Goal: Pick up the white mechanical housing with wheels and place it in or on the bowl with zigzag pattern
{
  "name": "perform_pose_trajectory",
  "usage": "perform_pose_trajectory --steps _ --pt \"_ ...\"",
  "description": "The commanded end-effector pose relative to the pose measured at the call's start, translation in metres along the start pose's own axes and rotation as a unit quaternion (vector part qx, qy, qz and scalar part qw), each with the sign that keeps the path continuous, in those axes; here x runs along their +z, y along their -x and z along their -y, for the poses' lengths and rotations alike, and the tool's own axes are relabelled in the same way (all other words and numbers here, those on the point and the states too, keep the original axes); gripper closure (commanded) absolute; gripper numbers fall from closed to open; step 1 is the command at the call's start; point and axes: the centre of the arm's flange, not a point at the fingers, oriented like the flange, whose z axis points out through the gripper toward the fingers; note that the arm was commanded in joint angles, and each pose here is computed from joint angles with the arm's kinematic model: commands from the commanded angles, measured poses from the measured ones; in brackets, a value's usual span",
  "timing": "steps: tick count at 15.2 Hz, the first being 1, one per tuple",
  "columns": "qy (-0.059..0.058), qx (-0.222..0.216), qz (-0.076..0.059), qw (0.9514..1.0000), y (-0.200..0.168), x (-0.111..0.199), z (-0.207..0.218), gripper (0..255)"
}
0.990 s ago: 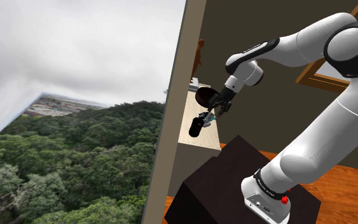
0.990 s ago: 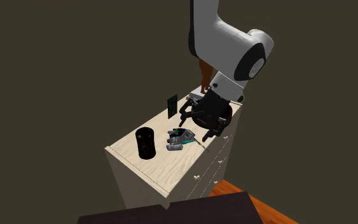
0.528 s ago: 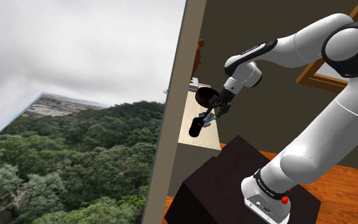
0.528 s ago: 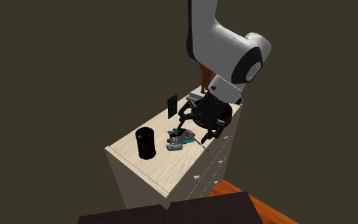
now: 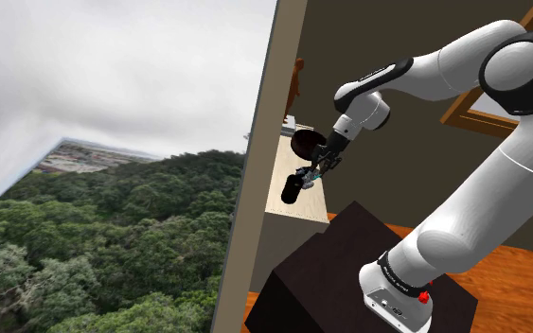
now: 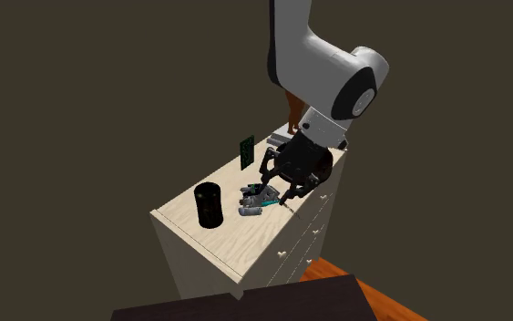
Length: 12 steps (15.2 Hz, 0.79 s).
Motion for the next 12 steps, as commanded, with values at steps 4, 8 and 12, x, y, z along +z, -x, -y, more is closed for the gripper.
perform_pose_trajectory --steps 4,8,12 --pt "0.0 0.0 0.0 1.0 0.0 0.0 0.0 255" --pt "0.0 0.0 0.0 1.0 0.005 -0.018 0.01 255" --pt "0.0 0.0 0.0 1.0 0.01 -0.036 0.02 255"
